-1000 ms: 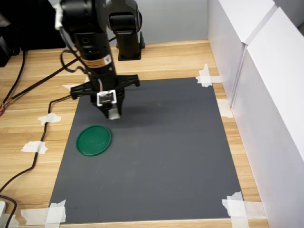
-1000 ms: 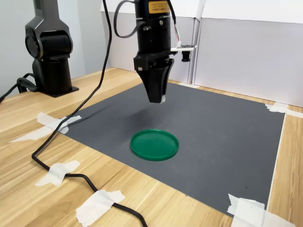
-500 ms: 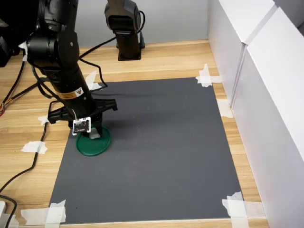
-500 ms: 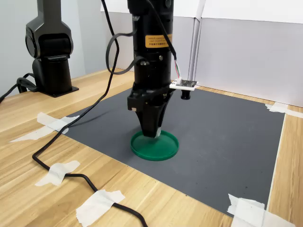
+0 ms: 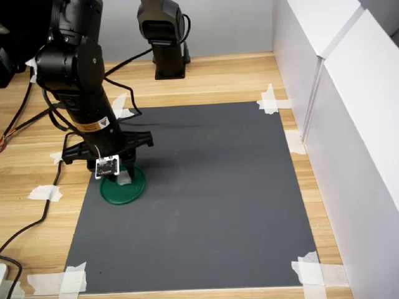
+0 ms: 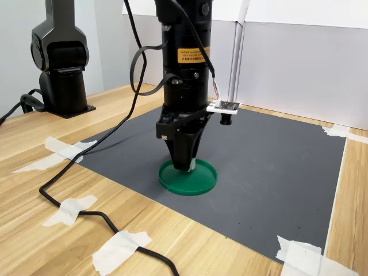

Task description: Grasp a white terminal and put it on the green lid.

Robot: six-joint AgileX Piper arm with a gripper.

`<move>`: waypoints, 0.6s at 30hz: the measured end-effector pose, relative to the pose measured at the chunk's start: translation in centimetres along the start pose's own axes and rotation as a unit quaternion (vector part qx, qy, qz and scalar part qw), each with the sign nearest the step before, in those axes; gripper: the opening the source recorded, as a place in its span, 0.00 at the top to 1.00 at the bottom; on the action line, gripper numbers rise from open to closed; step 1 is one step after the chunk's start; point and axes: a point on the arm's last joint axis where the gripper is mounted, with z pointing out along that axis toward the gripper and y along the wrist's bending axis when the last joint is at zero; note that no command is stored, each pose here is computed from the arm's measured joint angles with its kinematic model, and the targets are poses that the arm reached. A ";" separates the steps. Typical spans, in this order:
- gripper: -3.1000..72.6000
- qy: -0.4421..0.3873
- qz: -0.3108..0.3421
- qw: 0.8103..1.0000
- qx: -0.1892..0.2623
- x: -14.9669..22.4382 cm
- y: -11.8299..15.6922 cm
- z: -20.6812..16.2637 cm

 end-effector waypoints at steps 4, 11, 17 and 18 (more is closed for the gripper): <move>0.16 -0.009 0.009 1.000 0.004 -0.1 0.0 -0.4; 0.23 -0.086 0.031 0.996 0.019 0.6 0.8 -5.1; 0.78 -0.213 0.043 0.976 0.024 3.8 5.1 -10.3; 0.85 -0.232 0.046 0.971 0.023 4.6 5.9 -11.0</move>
